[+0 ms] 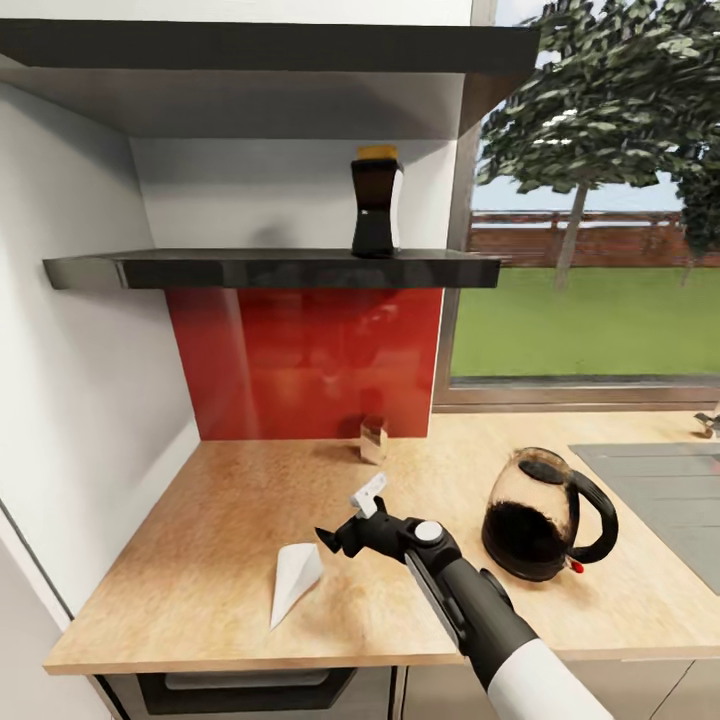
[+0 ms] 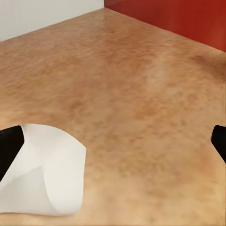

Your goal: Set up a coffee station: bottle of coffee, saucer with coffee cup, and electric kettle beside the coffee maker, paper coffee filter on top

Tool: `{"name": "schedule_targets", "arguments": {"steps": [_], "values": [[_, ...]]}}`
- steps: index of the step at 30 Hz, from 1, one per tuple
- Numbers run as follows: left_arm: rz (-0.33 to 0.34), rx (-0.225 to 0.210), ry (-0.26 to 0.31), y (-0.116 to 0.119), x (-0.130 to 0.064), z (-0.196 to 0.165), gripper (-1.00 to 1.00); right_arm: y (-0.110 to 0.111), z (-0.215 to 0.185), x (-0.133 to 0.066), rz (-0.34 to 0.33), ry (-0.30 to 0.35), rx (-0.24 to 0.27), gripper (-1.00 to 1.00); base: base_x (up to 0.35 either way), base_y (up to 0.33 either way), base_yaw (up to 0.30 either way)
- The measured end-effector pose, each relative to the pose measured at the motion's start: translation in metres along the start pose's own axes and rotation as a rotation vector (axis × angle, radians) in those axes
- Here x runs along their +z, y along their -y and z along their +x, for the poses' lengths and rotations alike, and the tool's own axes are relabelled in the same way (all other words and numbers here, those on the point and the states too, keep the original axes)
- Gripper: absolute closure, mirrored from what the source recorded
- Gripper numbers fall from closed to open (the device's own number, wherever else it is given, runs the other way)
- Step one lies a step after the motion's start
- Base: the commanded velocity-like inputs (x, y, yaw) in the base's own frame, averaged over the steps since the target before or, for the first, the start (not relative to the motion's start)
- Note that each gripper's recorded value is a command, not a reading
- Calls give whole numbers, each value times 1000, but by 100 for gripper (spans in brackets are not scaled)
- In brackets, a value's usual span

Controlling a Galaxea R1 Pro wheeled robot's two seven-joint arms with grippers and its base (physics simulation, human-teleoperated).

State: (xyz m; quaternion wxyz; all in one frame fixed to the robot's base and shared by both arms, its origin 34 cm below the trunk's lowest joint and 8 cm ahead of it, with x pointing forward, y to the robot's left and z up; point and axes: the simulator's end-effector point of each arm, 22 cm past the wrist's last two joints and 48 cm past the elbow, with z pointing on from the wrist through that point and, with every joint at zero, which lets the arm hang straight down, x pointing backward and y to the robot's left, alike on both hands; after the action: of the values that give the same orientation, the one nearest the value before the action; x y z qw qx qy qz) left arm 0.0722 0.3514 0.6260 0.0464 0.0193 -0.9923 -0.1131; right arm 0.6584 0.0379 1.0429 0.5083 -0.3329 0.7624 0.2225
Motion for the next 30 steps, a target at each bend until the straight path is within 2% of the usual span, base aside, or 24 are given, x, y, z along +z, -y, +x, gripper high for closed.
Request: {"name": "schedule_targets", "arguments": {"steps": [21, 30], "values": [[-1, 1, -2, 0, 0, 1, -100, -9, 12, 4, -19, -29, -10, -100, 15, 0, 0], [-1, 1, -2, 0, 0, 1, -100, -19, 32, 9, -40, -76, -18, -100, 18, 0, 0]]}}
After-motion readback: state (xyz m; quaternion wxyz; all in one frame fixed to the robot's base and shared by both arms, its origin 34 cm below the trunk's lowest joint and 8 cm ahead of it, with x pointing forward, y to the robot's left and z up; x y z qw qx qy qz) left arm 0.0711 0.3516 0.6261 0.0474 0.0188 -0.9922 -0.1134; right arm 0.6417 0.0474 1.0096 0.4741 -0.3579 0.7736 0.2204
